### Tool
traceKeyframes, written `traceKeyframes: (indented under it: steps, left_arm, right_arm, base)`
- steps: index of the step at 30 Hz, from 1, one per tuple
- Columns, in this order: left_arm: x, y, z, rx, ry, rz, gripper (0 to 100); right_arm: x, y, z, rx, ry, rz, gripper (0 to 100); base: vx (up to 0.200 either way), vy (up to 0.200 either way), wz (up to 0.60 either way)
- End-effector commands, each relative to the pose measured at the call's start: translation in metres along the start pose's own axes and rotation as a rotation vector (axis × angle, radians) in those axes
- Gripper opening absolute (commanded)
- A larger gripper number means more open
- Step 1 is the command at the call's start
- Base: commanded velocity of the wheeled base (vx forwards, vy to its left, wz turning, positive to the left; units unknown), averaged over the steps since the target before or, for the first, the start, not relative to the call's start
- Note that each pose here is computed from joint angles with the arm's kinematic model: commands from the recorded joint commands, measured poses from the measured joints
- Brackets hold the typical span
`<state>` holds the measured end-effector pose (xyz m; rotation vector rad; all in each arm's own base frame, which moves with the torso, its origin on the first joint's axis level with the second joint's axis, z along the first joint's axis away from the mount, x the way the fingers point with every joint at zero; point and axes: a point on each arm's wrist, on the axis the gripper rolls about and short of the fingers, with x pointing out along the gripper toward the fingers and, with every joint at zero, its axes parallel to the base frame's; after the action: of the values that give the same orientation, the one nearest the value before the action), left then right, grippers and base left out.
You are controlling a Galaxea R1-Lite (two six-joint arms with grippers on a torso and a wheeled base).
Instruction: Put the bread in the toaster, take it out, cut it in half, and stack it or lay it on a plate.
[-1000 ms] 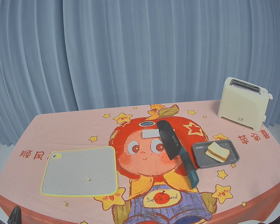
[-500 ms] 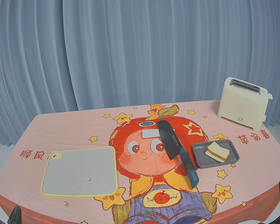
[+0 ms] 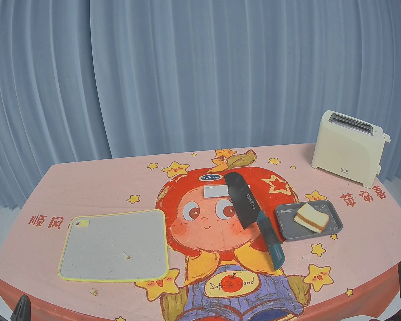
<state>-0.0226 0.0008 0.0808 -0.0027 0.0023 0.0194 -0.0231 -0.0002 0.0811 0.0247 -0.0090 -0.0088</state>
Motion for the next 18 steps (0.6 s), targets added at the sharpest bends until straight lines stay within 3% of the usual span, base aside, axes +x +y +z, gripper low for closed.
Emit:
traceKeyframes:
  steps: [1, 18]
  left_arm:
    - [0.0014, 0.0, -0.0049, 0.0, 0.019, 0.001, 0]
    - [0.0014, 0.0, -0.0049, 0.0, 0.019, 0.001, 0]
  right_arm:
    - [0.001, -0.0001, -0.005, -0.005, 0.014, -0.001, 100]
    - [0.0011, -0.0002, -0.0049, -0.006, 0.015, -0.005, 100]
  base:
    - [0.0, 0.0, 0.0]
    - [0.0, 0.0, 0.0]
